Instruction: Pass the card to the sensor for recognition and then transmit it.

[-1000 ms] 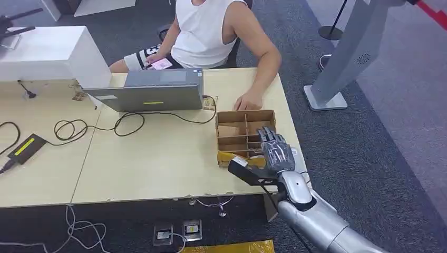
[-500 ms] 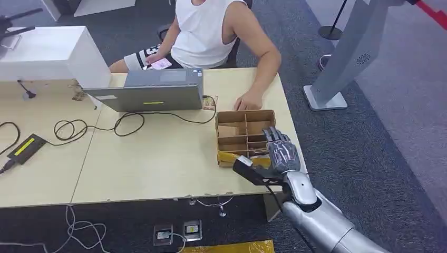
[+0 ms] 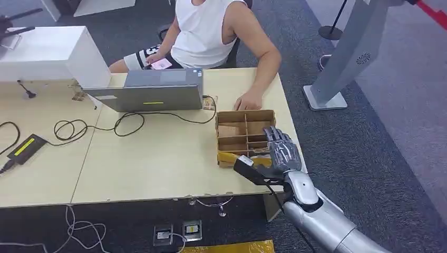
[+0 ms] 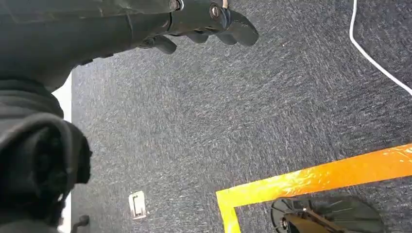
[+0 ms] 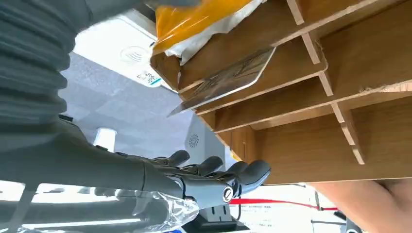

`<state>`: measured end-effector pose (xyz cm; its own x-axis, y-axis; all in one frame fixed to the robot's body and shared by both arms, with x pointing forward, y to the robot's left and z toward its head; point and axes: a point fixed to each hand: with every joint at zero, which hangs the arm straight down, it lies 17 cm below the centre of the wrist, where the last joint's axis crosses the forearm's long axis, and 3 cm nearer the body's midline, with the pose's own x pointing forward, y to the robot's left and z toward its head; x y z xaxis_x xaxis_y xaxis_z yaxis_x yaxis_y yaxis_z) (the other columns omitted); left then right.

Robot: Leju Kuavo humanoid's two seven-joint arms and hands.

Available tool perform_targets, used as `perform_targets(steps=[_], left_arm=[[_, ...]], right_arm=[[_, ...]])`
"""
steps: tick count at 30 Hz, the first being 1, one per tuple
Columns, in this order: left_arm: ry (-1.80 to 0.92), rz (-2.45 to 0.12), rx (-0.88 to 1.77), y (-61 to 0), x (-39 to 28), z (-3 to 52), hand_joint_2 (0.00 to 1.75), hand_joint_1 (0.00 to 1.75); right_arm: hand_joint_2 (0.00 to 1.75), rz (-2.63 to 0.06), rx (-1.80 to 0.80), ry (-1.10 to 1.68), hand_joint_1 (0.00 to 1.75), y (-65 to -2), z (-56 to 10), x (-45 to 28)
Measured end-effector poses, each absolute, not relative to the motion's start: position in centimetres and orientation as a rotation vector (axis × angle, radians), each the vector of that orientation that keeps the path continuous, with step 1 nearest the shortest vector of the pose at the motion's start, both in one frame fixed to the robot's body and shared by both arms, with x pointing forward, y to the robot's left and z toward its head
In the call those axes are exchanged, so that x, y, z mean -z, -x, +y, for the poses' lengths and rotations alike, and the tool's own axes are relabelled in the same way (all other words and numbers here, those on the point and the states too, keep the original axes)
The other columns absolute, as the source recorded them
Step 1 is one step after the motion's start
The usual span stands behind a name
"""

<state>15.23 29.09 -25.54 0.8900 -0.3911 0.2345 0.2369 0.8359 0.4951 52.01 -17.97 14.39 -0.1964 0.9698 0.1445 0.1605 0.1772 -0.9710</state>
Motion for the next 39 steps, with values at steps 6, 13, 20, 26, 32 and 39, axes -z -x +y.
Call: perform_targets(steps=[6,13,20,26,32,39], left_arm=[[-0.476,-0.339,0.341,-15.27,25.52,29.05,0.00,0.00],[-0.475,-0.341,0.345,-15.32,25.50,28.90,0.00,0.00],[-0.475,-0.341,0.345,-15.34,25.49,28.90,0.00,0.00],[-0.475,-0.342,0.350,-15.33,25.50,28.84,0.00,0.00],[-0.475,-0.341,0.351,-15.31,25.50,28.85,0.00,0.00],[-0.476,-0.340,0.348,-15.28,25.50,28.85,0.00,0.00]], right_arm=[[1.75,-1.521,-1.156,1.105,1.75,-52.00,-17.99,-13.69],[1.75,-1.516,-1.152,1.097,1.75,-52.06,-18.12,-13.66],[1.75,-1.520,-1.151,1.096,1.75,-52.05,-18.04,-13.78],[1.75,-1.518,-1.160,1.093,1.75,-52.04,-17.96,-13.69],[1.75,-1.517,-1.164,1.086,1.75,-52.02,-17.82,-13.61],[1.75,-1.519,-1.177,1.079,1.75,-52.02,-17.60,-13.56]])
